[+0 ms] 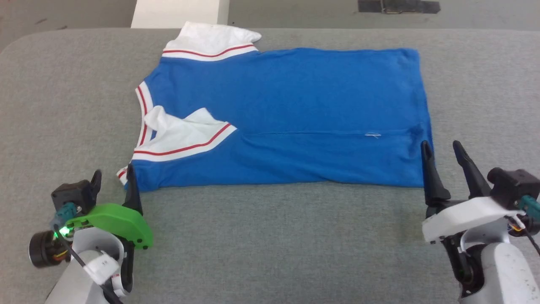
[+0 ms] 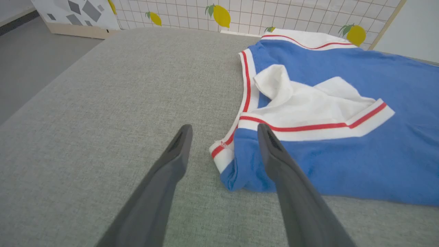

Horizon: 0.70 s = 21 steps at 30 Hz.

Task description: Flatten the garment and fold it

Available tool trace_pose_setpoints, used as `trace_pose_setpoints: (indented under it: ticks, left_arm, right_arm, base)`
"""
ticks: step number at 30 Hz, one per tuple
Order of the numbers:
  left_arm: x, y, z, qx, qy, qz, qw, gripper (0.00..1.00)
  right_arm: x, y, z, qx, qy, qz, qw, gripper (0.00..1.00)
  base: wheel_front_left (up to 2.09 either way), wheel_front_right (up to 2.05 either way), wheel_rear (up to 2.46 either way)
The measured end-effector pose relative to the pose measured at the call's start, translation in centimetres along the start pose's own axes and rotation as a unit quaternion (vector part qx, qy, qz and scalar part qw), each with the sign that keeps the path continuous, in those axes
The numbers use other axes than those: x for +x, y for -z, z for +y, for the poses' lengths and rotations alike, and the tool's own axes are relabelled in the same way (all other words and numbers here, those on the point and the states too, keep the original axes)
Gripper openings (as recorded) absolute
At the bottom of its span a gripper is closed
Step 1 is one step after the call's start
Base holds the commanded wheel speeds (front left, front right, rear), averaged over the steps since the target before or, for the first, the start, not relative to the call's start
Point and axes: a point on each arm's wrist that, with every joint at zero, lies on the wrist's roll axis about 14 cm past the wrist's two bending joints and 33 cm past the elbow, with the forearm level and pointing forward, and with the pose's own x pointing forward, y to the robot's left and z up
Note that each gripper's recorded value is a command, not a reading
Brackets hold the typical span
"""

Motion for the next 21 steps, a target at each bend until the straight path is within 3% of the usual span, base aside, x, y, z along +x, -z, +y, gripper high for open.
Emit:
trace_pose_setpoints:
  ticks: [6, 14, 15, 16, 17, 21]
  left_arm:
    - [0.4, 2.9, -0.2, -0.052, -0.026, 0.100, 0.993, 1.00]
    - [1.8, 5.2, -0.3, -0.087, -0.040, 0.206, 0.974, 1.00]
    - [1.8, 5.3, -0.4, -0.089, -0.036, 0.218, 0.971, 0.60]
    - [1.9, 5.3, -0.5, -0.088, -0.033, 0.225, 0.970, 0.15]
    - [1.9, 5.2, -0.6, -0.085, -0.029, 0.225, 0.970, 0.00]
    - [1.9, 5.1, -0.9, -0.084, -0.019, 0.220, 0.972, 0.00]
  right_arm:
    - [-0.9, -1.5, 0.0, -0.017, 0.001, -0.048, 0.999, 1.00]
    - [-1.4, -1.0, -0.1, -0.029, 0.002, -0.042, 0.999, 1.00]
    - [-1.4, -0.9, -0.2, -0.033, 0.002, -0.040, 0.999, 1.00]
    - [-1.5, -0.7, -0.2, -0.037, 0.002, -0.037, 0.999, 1.00]
    - [-1.5, -0.6, -0.2, -0.040, 0.003, -0.034, 0.999, 1.00]
    - [-1.5, 0.7, -1.1, -0.048, 0.014, 0.000, 0.999, 1.00]
  base:
    - [0.00, 0.00, 0.00]
    - [0.00, 0.00, 0.00]
    - [0.00, 0.00, 0.00]
    - [0.00, 0.00, 0.00]
    - [0.00, 0.00, 0.00]
    - [0.00, 0.00, 0.00]
